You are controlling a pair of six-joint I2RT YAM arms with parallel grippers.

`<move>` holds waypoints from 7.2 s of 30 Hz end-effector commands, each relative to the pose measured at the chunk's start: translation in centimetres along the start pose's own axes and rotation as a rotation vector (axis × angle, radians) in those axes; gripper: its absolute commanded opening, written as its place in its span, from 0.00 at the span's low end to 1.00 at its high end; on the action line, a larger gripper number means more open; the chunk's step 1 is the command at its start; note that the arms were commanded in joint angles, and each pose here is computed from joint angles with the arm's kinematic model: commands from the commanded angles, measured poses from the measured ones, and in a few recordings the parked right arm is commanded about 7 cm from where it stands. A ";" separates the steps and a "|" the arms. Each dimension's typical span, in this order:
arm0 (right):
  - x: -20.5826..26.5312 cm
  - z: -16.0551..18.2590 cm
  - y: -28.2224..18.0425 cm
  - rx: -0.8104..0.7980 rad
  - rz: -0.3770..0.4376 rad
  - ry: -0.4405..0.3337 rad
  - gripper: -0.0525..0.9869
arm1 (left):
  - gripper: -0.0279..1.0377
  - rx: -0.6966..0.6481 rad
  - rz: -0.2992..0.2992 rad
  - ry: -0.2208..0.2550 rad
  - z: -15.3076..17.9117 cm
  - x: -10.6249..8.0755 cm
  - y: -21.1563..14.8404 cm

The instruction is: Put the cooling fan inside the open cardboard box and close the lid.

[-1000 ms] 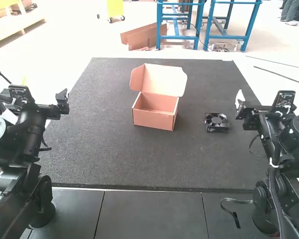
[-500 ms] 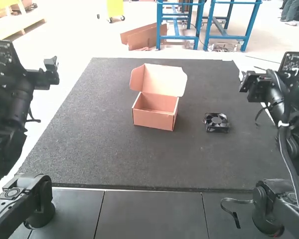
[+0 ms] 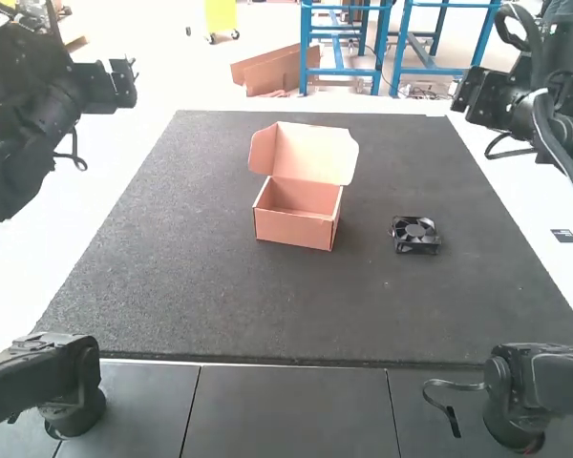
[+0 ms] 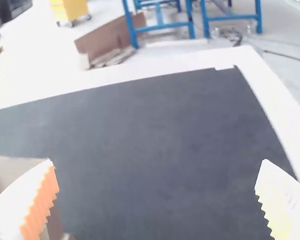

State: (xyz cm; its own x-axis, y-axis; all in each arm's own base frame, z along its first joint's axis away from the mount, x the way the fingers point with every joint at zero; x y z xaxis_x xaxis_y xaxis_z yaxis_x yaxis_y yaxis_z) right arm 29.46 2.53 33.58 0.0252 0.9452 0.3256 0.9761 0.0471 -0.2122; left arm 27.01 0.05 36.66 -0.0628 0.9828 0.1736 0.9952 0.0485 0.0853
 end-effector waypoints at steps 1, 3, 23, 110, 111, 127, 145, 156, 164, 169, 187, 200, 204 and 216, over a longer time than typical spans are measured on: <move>-0.1 -2.2 0.2 -0.025 -0.010 0.025 0.91 | 0.95 0.023 0.029 -0.041 -0.6 -0.4 1.6; -1.0 -1.8 1.5 0.032 0.033 0.028 0.91 | 0.94 0.037 0.072 -0.063 -0.8 -0.8 2.4; -9.3 6.0 9.5 0.666 0.152 0.032 0.92 | 0.94 0.320 0.148 0.007 4.8 -2.7 7.2; -13.1 20.0 17.3 1.314 0.258 -0.097 0.92 | 0.94 0.452 0.329 -0.006 7.4 -8.2 7.4; -13.1 20.1 17.3 1.317 0.258 -0.096 0.92 | 0.94 0.454 0.328 -0.006 7.4 -8.1 7.4; -13.0 21.5 18.7 1.293 0.266 -0.078 0.59 | 0.94 0.446 0.317 -0.007 6.8 -7.6 7.1; -11.4 21.5 19.4 1.247 0.260 0.024 0.03 | 0.94 0.419 0.313 -0.011 5.6 -7.1 6.0; -8.5 15.3 15.6 1.181 0.299 0.156 0.03 | 0.94 0.410 0.312 -0.009 4.7 -6.9 6.0; -2.9 12.2 10.6 1.121 0.216 0.161 0.04 | 0.94 0.415 0.322 -0.004 4.2 -6.8 5.0; 2.8 11.7 7.1 1.112 0.108 0.184 0.04 | 0.94 0.423 0.328 0.004 4.2 -6.7 4.2; 20.0 14.1 4.6 1.174 -0.078 0.221 0.05 | 0.94 0.423 0.329 0.010 4.8 -5.9 -0.2; 18.2 16.1 13.5 1.067 0.095 0.184 0.05 | 0.94 0.390 0.323 0.009 3.0 -5.5 -0.4; 17.2 17.2 14.8 1.051 0.132 0.152 0.05 | 0.94 0.385 0.322 0.010 2.7 -5.5 -0.4; 16.8 20.4 16.1 1.089 0.165 0.116 0.05 | 0.94 0.375 0.320 0.016 2.6 -5.4 -0.3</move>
State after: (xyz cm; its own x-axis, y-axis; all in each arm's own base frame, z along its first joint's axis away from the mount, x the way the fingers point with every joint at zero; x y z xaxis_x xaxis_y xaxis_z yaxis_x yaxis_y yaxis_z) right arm 40.84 25.02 15.83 0.2414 0.9314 0.2725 0.2145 0.2226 -0.9510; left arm 27.52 -4.91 30.86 0.2601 0.9573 0.1261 0.8977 -0.1917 -0.3966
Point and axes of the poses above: each hand's point on the last joint's axis, 136 mm out from that joint toward the fingers, its own y axis out along the fingers, its own x axis along the line the jaws close on, z = x × y, the point moved 6 cm from there along -y, back along the fingers, and after that the axes turned 10 degrees about y, right-handed, at the moved point
